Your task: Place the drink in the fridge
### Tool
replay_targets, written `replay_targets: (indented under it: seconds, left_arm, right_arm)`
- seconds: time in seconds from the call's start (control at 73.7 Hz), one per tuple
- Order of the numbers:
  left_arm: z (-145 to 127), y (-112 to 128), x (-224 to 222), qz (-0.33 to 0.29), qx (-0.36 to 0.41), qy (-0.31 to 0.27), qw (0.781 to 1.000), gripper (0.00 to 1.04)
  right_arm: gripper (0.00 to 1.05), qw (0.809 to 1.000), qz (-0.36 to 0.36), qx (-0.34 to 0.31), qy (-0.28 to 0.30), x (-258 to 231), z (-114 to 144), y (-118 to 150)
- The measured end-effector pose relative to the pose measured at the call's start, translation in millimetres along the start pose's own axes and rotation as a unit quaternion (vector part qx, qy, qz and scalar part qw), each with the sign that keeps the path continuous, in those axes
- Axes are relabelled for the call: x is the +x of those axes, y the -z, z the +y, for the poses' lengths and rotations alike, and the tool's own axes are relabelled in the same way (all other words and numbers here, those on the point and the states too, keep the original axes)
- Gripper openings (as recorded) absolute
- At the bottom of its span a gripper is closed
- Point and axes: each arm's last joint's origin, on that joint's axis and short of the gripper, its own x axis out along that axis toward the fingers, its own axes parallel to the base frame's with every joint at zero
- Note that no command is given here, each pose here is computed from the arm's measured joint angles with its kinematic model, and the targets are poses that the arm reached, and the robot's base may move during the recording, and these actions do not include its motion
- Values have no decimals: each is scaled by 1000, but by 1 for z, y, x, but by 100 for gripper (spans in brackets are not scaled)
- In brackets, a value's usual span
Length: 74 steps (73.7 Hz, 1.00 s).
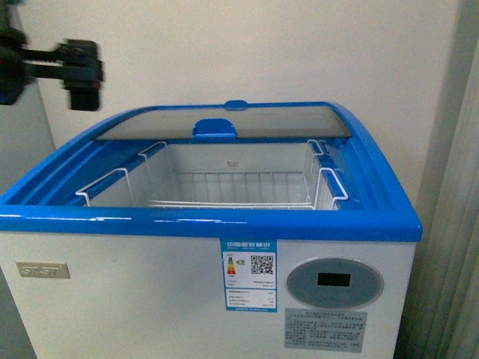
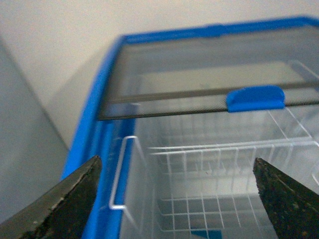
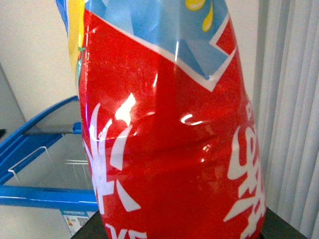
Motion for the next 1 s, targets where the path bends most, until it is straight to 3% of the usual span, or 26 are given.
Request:
replay_targets:
  seconds: [0.041,0.095,0.176,0.244,0.353,0.475,0.557,0.611,0.747,1.005]
  left_arm:
    - [3,1,-23,-33,-15,-24,999,81]
    - [7,13,-48,-57,-28,-40,997,72]
    - [11,36,-75,-57,-38,-49,996,58]
    - [10,57,-88,-37,-41,-47,997,47]
    - [8,80,-106,-15,-43,-43,998,31]
    - [12,92,-135,-26,-44,-38,998,3]
    - [16,100,-145,-23,-46,-39,998,3]
    - [18,106,-155,-20,-47,-46,998,3]
    - [16,113,-169,-22,-46,-44,998,3]
    - [13,124,-192,-21,-47,-45,998,3]
  right_arm:
    - [35,1000,1,0,0,0,0,0]
    - [35,997,70,-11,-21,3,0,-2]
    - [34,976,206,-37,-64,4,-1,-16]
    - [34,954,278,-62,-96,10,-3,-13]
    - [34,934,304,-126,-137,41,-4,-6]
    - [34,903,289,-271,-168,121,5,-20]
    - [34,873,316,-325,-182,161,14,-10]
    - [34,836,332,-389,-198,200,26,5]
    - [34,779,342,-473,-230,251,55,31]
    - [34,734,331,-537,-252,301,107,60]
